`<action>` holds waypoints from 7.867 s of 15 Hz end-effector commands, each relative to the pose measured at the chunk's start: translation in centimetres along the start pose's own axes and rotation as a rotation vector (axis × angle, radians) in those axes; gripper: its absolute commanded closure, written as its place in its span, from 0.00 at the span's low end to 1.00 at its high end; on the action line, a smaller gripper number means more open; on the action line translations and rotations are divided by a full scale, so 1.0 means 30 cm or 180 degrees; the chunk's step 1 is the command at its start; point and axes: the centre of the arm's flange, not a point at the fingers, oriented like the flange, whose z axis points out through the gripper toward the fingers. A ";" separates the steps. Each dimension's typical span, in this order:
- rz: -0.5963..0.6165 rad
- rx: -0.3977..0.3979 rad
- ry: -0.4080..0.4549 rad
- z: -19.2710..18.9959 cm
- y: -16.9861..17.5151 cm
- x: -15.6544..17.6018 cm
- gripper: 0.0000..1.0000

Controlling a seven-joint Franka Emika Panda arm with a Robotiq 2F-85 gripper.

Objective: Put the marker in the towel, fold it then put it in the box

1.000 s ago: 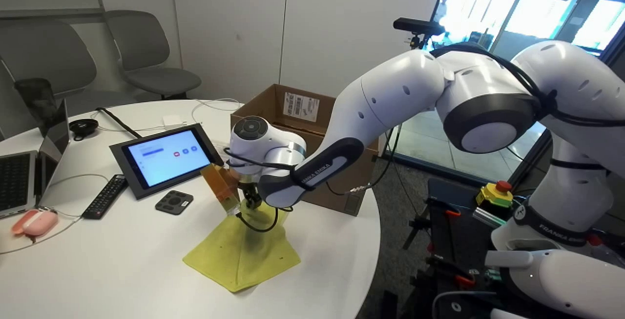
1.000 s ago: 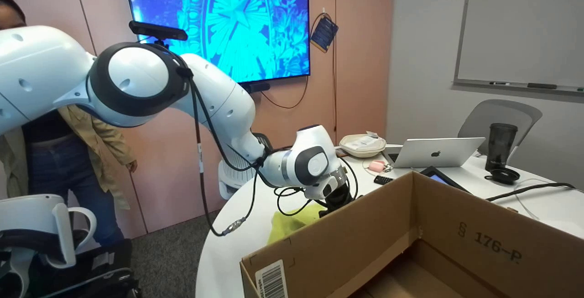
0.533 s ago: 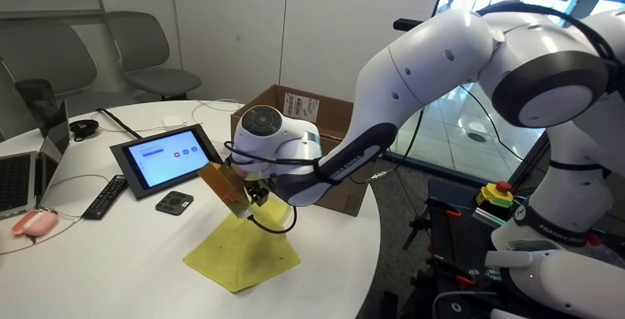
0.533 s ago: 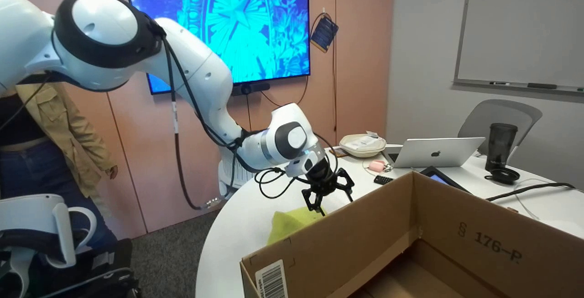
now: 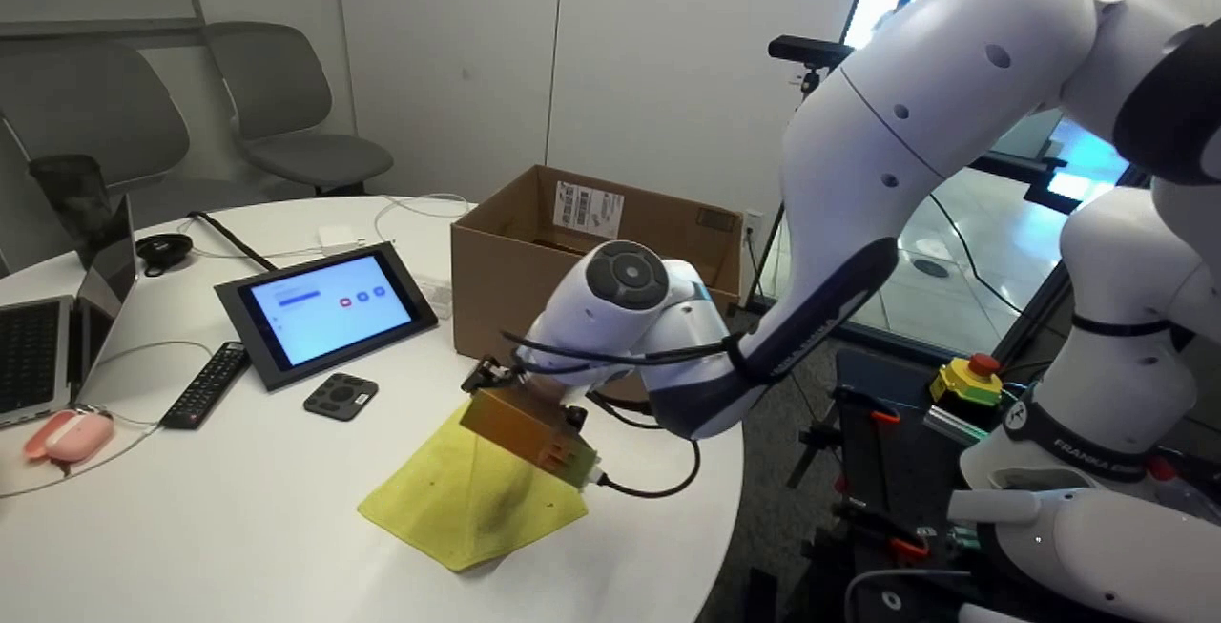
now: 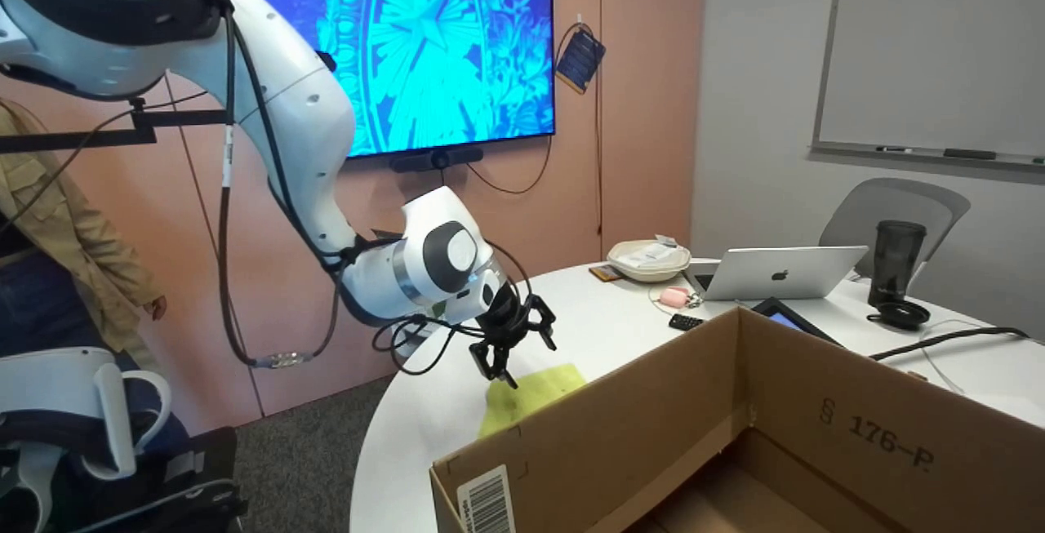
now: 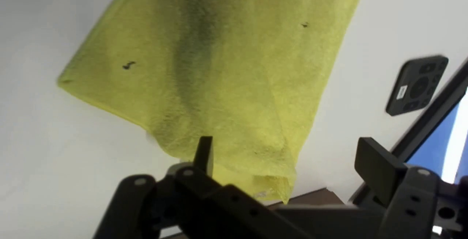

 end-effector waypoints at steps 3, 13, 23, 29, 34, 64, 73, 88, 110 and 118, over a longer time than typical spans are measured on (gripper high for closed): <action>-0.0779 0.0141 -0.0418 -0.065 0.249 0.020 0.00; -0.1764 -0.0202 -0.0789 0.085 0.267 -0.023 0.00; -0.1945 -0.0676 -0.0752 0.189 0.212 -0.008 0.00; -0.2005 -0.0829 -0.0794 0.252 0.239 -0.033 0.00; -0.2017 -0.0941 -0.0809 0.312 0.272 -0.057 0.00; -0.2232 -0.0450 -0.0052 -0.025 -0.127 -0.008 0.94; -0.2916 -0.0077 -0.0305 0.074 -0.457 -0.251 0.95; -0.3492 0.0146 -0.0801 0.066 -0.393 -0.321 0.00; -0.6928 0.0292 -0.1304 0.160 -0.105 -0.206 0.00; -0.7761 0.0475 -0.1235 0.142 -0.075 -0.300 0.00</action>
